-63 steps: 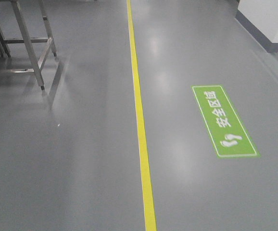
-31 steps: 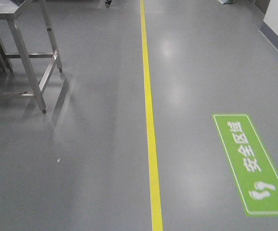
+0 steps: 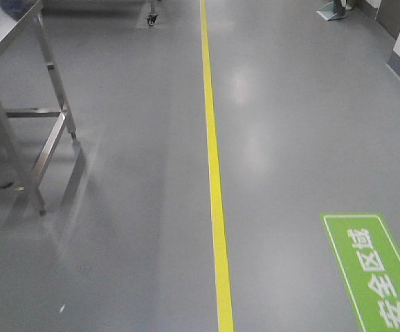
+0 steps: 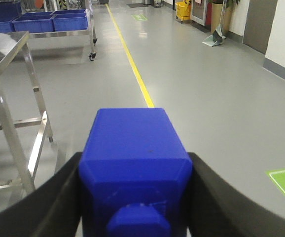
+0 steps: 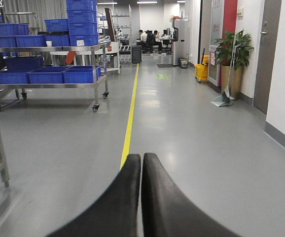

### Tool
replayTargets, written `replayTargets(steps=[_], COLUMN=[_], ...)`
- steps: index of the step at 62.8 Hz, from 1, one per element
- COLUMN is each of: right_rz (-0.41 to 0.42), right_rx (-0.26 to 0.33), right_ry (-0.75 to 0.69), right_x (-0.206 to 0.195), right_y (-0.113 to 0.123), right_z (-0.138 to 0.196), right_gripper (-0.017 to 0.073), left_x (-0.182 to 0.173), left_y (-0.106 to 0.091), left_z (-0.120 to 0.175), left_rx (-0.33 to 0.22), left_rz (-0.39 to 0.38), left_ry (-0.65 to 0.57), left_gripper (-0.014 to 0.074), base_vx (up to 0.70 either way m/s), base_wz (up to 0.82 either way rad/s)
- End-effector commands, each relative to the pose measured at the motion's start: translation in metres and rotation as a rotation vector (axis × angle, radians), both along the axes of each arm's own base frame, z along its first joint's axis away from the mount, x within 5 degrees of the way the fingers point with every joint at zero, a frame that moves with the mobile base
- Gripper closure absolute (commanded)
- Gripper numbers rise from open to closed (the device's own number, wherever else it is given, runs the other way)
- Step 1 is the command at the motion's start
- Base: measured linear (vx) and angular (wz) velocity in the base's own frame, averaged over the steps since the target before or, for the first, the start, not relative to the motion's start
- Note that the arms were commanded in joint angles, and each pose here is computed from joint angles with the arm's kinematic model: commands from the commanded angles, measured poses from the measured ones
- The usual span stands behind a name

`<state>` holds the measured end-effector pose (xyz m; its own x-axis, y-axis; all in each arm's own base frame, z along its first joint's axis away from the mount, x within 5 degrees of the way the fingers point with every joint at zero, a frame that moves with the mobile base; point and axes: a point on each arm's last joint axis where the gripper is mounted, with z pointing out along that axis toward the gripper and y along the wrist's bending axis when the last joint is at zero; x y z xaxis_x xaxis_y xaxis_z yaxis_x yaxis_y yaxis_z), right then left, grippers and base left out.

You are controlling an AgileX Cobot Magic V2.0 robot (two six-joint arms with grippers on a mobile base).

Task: Pour parts from conveyor to right shelf
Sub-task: 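Drive forward along the yellow line holding the block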

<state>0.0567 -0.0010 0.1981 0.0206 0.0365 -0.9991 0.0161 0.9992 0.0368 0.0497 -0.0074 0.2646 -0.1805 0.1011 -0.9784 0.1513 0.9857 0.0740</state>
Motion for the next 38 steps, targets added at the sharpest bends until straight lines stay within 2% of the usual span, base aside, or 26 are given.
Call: replayTargets(steps=[1,38], right_rz=[0.002,0.002], right_rx=[-0.006,-0.006], right_ry=[-0.076,-0.076], right_x=[-0.0007,-0.0007], right_y=[0.0002,0.0002], right_z=[0.0029,0.0028], right_gripper=[0.0569,0.0569], left_x=[0.0006,0.0006], left_y=[-0.0002,-0.0002], left_z=[0.0158,0.0158], left_rx=[-0.021,-0.021], left_rz=[-0.001,-0.001], left_ry=[-0.095,-0.095], left_gripper=[0.0599,0.0599], base_vx=[0.74,0.72], base_wz=[-0.06,-0.04])
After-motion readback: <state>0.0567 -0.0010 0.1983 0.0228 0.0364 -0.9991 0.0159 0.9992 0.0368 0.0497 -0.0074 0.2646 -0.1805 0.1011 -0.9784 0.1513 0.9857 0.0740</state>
